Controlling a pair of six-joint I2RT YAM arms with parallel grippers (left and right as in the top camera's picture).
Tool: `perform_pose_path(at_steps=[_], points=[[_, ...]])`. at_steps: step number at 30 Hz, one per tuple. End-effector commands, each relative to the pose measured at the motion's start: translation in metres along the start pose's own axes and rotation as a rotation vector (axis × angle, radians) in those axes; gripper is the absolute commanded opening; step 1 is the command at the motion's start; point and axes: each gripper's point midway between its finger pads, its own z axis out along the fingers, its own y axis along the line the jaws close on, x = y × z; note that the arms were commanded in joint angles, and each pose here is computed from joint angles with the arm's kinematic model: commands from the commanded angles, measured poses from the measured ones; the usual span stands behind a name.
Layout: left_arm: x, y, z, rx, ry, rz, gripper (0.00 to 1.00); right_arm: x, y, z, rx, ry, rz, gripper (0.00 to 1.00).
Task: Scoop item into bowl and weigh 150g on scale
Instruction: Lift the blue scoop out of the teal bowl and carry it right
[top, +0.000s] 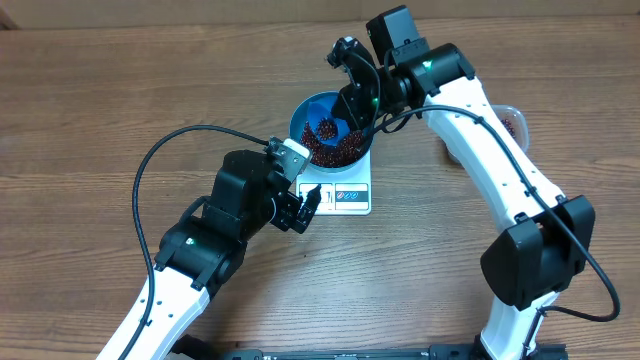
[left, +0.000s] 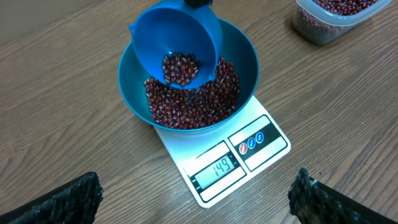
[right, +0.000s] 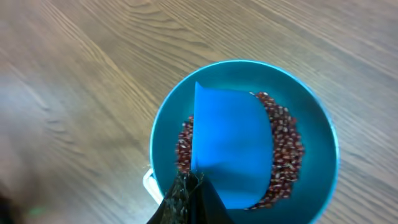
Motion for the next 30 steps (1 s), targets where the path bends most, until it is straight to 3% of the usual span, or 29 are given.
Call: perform_pose_path(at_steps=[1,19,30], points=[[0.002,0.002,0.001,-0.007,0.005,0.016,0.99,-0.02,0.012,-0.03,-0.045,-0.088,0.005,0.04],[0.002,0.002,0.001,-0.008,0.005,0.016,1.0,-0.02,0.001,-0.036,-0.047,-0.098,0.089,0.04],[0.002,0.002,0.001,-0.007,0.005,0.016,1.0,-0.028,-0.021,-0.088,-0.183,-0.22,0.185,0.04]])
